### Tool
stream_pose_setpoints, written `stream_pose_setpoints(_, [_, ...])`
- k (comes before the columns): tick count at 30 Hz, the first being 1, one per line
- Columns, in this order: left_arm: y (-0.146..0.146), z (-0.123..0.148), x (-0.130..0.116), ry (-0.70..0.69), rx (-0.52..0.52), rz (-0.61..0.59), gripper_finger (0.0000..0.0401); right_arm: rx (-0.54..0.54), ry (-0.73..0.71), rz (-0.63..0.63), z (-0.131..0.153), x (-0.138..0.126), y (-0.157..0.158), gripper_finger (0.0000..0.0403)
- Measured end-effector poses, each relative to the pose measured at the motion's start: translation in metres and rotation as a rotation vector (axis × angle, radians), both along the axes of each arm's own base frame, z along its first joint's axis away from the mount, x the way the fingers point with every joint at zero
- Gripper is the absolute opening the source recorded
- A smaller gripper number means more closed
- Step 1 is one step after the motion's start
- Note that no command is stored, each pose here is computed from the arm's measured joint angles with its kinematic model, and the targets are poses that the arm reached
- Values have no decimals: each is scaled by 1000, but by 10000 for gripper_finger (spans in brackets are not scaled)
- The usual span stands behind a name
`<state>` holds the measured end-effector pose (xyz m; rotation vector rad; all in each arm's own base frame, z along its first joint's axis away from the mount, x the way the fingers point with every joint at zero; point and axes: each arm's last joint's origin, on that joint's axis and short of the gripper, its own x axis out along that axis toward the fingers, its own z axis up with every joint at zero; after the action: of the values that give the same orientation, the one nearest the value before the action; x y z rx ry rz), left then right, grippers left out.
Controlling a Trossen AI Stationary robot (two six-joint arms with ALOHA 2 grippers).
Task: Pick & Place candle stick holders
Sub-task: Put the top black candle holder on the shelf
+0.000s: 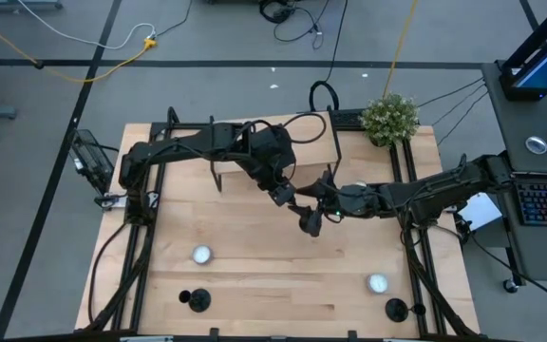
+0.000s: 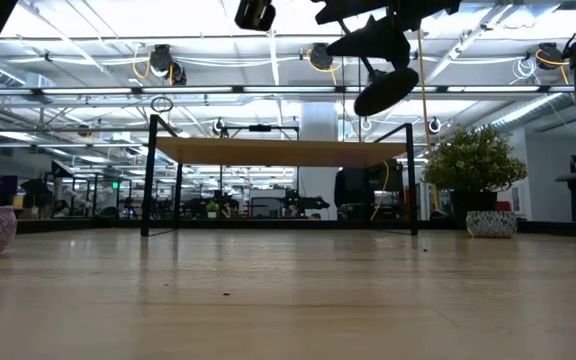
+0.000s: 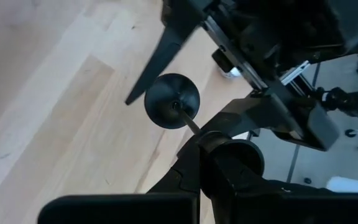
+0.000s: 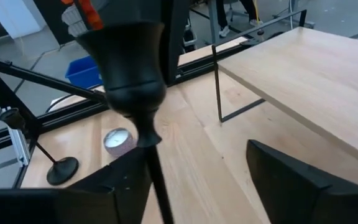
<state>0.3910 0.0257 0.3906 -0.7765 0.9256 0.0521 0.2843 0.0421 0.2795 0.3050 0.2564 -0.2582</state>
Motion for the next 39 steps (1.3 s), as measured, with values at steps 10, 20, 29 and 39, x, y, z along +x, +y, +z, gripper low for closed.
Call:
stream_pose_setpoints(10, [1,-1,-1,16,26,11,8,12,-4,-3,0,0,0,157])
stream_pose_setpoints(20, [5,-5,1,28,39,4,8,10,-7,-1,0,0,0,63])
stream_pose_setpoints(29, [9,-5,1,23,36,1,8,-20,-4,13,1,0,0,16])
stream_pose_setpoints(39, [10,-4,2,-10,82,-27,94,-8,-10,0,1,0,0,8])
